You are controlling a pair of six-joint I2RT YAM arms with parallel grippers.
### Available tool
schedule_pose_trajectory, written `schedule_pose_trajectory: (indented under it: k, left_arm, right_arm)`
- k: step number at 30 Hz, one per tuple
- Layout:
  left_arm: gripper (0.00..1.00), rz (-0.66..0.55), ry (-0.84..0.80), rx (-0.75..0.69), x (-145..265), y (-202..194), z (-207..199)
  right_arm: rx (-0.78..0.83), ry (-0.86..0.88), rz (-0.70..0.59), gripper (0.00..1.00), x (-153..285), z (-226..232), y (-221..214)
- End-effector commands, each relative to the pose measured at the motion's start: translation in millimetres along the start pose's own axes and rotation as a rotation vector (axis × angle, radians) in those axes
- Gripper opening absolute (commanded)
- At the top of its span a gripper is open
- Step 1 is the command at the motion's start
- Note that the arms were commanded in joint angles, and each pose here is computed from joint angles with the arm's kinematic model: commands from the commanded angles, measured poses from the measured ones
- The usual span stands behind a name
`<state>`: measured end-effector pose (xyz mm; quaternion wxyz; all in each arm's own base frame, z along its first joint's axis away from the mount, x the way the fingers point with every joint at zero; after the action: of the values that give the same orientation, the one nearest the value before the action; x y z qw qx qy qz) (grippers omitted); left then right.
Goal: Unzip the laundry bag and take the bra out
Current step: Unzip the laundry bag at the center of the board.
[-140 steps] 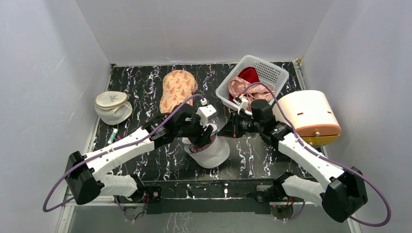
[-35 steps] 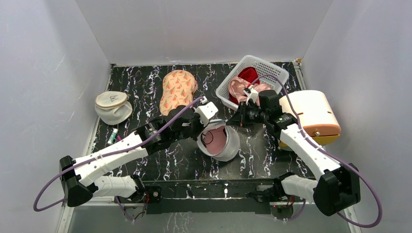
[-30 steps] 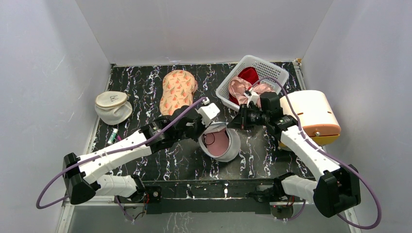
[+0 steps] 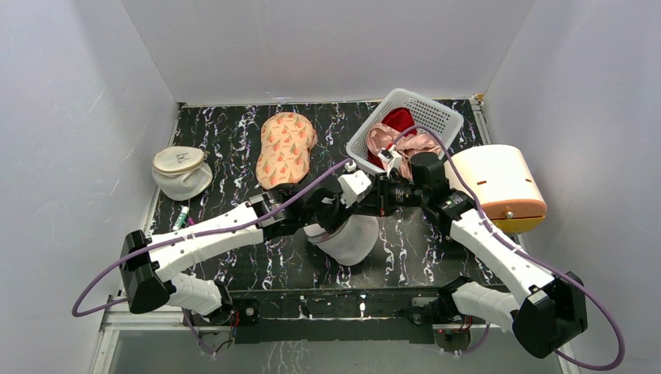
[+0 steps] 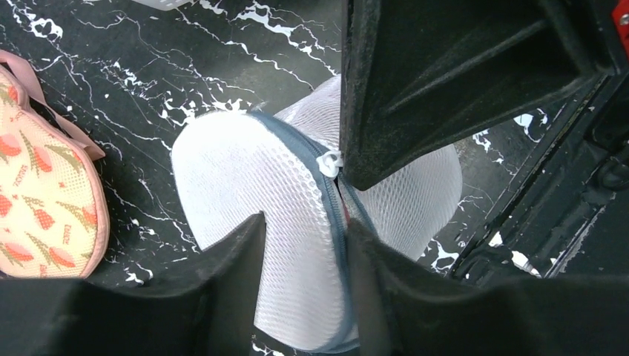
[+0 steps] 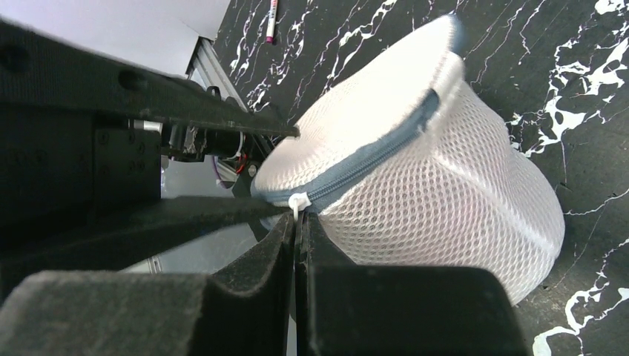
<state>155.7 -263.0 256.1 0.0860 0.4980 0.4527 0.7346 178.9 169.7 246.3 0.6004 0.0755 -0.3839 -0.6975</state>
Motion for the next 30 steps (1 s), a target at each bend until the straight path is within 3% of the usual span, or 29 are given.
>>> schedule_pose_trajectory:
  k: [1, 3, 7, 13, 30]
  left_arm:
    - [0.35, 0.017, 0.049, -0.037, 1.1, -2.2, 4.4]
    - [0.18, 0.017, 0.061, -0.055, 5.2, -1.3, 6.8]
    - [0.00, 0.011, 0.087, -0.097, 17.7, -0.7, 12.8]
    - [0.00, -0.035, 0.103, -0.144, 42.5, 3.2, 20.4]
    - [0.00, -0.114, 0.037, -0.251, 78.8, 18.1, 19.0]
  right_arm:
    - [0.070, 0.034, -0.063, 0.00, 6.2, 15.5, 13.7]
    - [0.075, -0.001, -0.068, 0.00, 7.1, 13.4, 14.4]
    - [0.086, -0.086, -0.091, 0.00, 9.2, 8.7, 17.9]
    - [0.090, -0.192, -0.080, 0.00, 7.7, -1.5, 22.7]
    - [0.100, -0.284, -0.039, 0.00, -2.7, -25.0, 32.2]
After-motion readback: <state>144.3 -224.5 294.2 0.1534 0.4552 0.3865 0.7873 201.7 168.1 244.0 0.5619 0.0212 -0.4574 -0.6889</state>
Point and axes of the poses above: each gripper's point midway between its finger pads, its own x axis back along the fingers, its own z axis along the line the jaws close on, y = z × x, the point moved 9 cm from there along x, back along the fingers, and after that the axes turned 2 degrees about x, right-handed, at the moved point
